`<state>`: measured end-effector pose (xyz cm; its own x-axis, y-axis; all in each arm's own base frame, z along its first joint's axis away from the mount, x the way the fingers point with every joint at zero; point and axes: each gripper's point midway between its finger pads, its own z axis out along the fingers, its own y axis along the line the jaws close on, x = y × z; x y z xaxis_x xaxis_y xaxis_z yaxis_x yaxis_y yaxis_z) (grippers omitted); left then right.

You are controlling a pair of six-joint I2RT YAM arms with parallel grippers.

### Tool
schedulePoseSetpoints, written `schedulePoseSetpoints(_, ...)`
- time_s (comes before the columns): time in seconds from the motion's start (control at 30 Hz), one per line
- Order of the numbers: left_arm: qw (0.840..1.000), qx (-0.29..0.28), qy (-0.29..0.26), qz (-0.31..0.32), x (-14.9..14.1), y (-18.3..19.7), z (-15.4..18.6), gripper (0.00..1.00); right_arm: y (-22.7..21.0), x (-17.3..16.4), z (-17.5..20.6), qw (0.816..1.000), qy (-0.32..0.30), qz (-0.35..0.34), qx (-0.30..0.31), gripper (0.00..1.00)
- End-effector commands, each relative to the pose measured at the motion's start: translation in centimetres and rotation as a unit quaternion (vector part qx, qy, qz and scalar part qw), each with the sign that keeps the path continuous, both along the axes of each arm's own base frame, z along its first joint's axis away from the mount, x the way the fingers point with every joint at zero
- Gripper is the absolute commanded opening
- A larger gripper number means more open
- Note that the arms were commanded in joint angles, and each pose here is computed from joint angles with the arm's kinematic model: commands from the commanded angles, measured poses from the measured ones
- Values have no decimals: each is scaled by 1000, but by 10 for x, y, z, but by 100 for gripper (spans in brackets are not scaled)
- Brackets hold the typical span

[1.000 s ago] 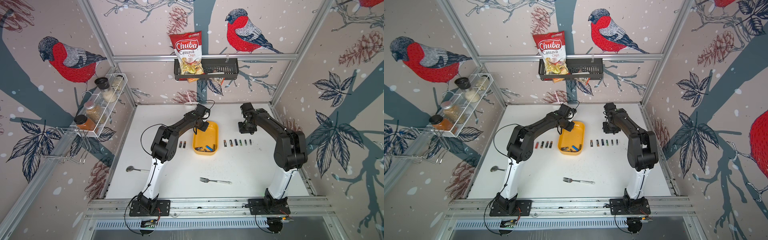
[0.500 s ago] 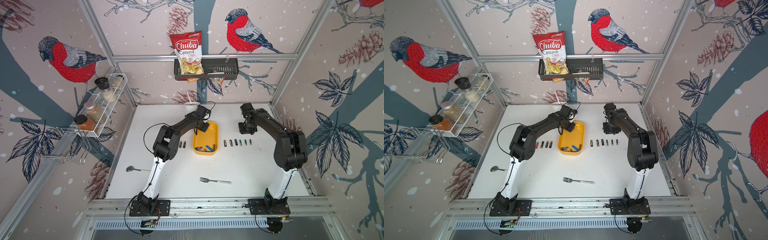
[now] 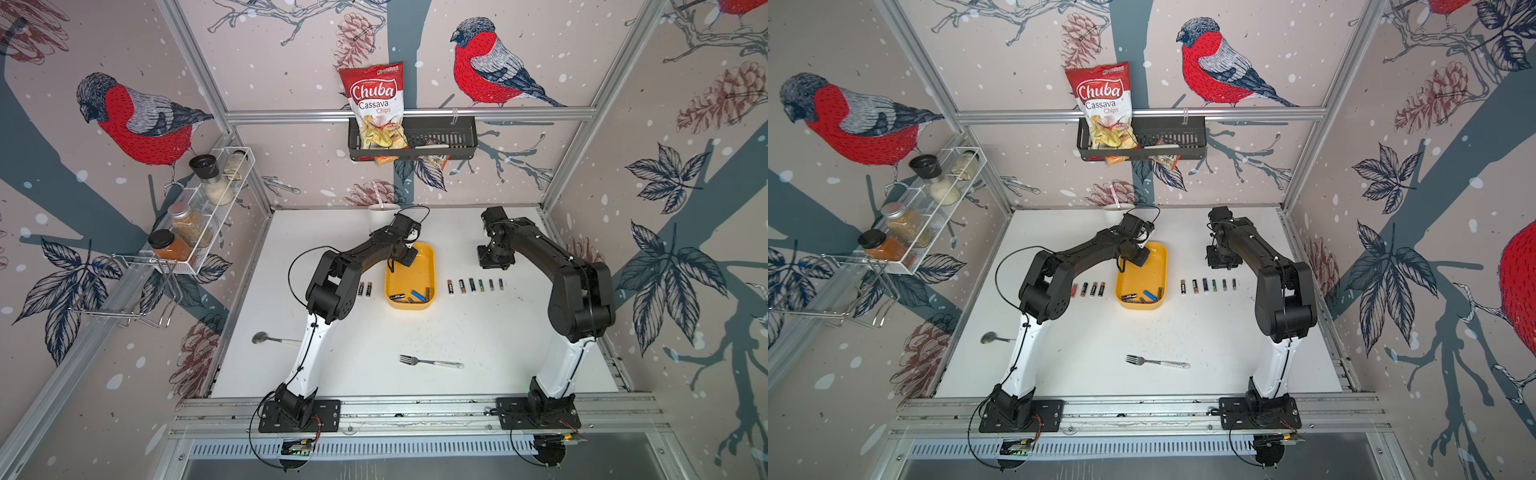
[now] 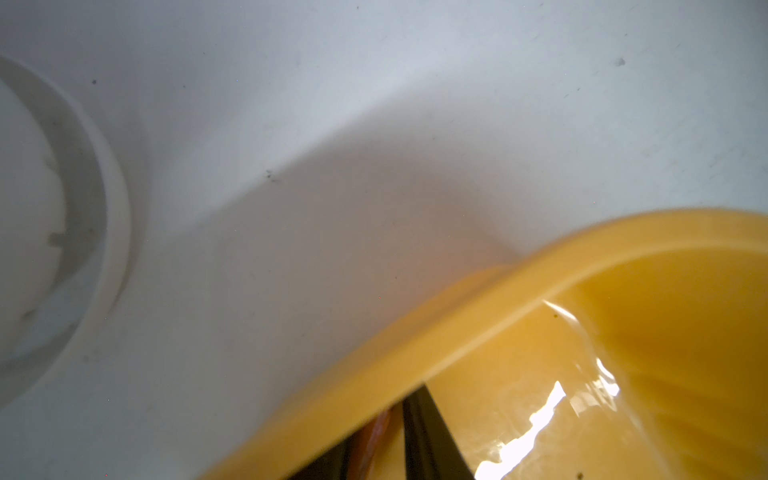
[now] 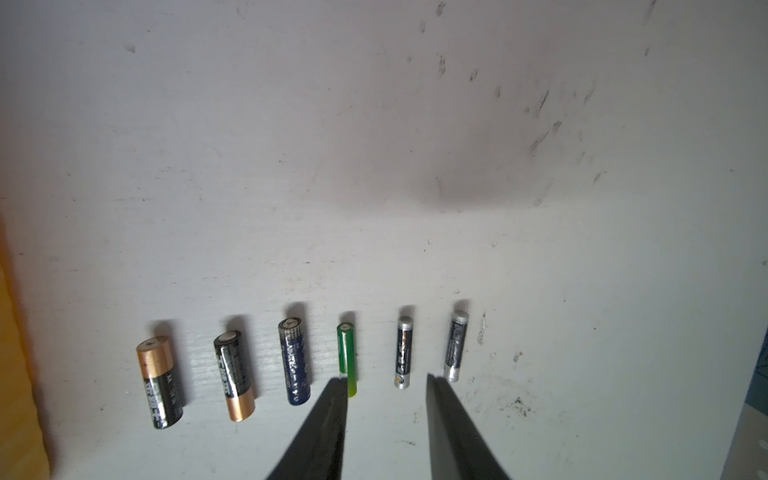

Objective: Take the batteries out of the storage box
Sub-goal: Pick up the battery from the storage box.

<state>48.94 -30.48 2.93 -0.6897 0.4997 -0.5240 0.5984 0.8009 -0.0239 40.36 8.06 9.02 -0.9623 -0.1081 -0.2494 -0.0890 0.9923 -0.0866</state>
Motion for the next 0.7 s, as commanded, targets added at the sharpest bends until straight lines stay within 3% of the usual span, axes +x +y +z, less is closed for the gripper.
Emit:
schedulePoseSetpoints(0.0, 1000, 4, 9, 3, -5, 2, 2, 21, -1, -1, 4, 1000, -3, 2, -2, 38)
schedulePoseSetpoints(0.23, 1000, 10, 19, 5, -8, 4, -2, 16, 0, -2, 4, 1000, -6, 2, 3, 38)
schedulePoseSetpoints(0.67, 999, -21, 21, 11, -13, -3, 29, 14, 7, -2, 1, 1000, -7, 7, 16, 38)
